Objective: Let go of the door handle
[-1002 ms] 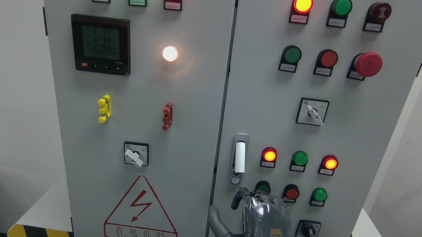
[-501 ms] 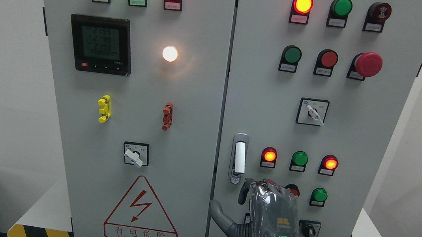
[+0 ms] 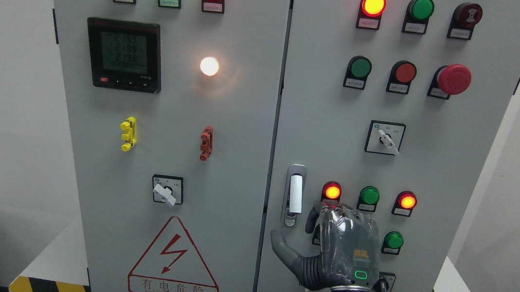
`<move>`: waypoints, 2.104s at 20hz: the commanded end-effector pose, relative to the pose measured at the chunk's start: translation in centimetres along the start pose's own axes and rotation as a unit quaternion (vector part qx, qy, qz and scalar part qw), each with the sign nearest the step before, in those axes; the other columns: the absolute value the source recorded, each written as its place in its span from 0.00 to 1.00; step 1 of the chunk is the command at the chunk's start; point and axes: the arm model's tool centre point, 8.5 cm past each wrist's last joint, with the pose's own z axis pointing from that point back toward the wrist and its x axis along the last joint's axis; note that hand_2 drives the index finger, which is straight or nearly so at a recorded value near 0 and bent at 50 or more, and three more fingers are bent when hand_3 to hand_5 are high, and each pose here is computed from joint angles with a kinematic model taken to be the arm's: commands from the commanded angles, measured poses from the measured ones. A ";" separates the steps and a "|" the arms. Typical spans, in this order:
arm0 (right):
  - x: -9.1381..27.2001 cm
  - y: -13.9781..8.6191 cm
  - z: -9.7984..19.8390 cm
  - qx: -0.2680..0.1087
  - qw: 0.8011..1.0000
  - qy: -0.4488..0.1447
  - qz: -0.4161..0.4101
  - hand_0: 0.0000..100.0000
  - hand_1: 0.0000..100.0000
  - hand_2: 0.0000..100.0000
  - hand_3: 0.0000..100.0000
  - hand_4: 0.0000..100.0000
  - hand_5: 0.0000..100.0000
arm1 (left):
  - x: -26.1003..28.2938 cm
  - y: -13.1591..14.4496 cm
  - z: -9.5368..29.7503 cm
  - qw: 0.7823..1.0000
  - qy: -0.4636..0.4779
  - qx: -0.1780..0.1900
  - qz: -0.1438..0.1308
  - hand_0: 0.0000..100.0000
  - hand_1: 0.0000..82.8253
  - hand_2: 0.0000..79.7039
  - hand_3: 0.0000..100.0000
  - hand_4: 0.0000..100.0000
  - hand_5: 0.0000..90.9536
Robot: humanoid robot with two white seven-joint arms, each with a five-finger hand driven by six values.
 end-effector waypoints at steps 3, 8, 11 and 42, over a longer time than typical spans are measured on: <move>-0.7 -0.1 -1.5 -0.004 1.000 0.011 0.005 0.04 0.49 0.74 1.00 0.80 0.73 | 0.0 0.0 0.0 1.000 0.000 0.000 0.000 0.00 0.00 0.06 0.10 0.00 0.00; -0.6 0.3 -1.6 0.002 1.000 0.010 0.005 0.05 0.48 0.74 1.00 0.81 0.73 | 0.0 0.0 0.0 1.000 0.000 0.000 0.000 0.00 0.00 0.06 0.11 0.00 0.00; -0.7 0.6 -1.6 0.006 1.000 0.012 0.006 0.06 0.48 0.73 1.00 0.81 0.73 | 0.0 0.0 0.0 1.000 0.000 0.000 0.000 0.00 0.00 0.06 0.11 0.00 0.00; -0.7 0.0 -2.4 -0.003 1.000 0.012 0.003 0.20 0.44 0.73 1.00 0.81 0.73 | 0.0 0.0 0.0 1.000 0.000 0.000 0.000 0.00 0.00 0.06 0.11 0.00 0.00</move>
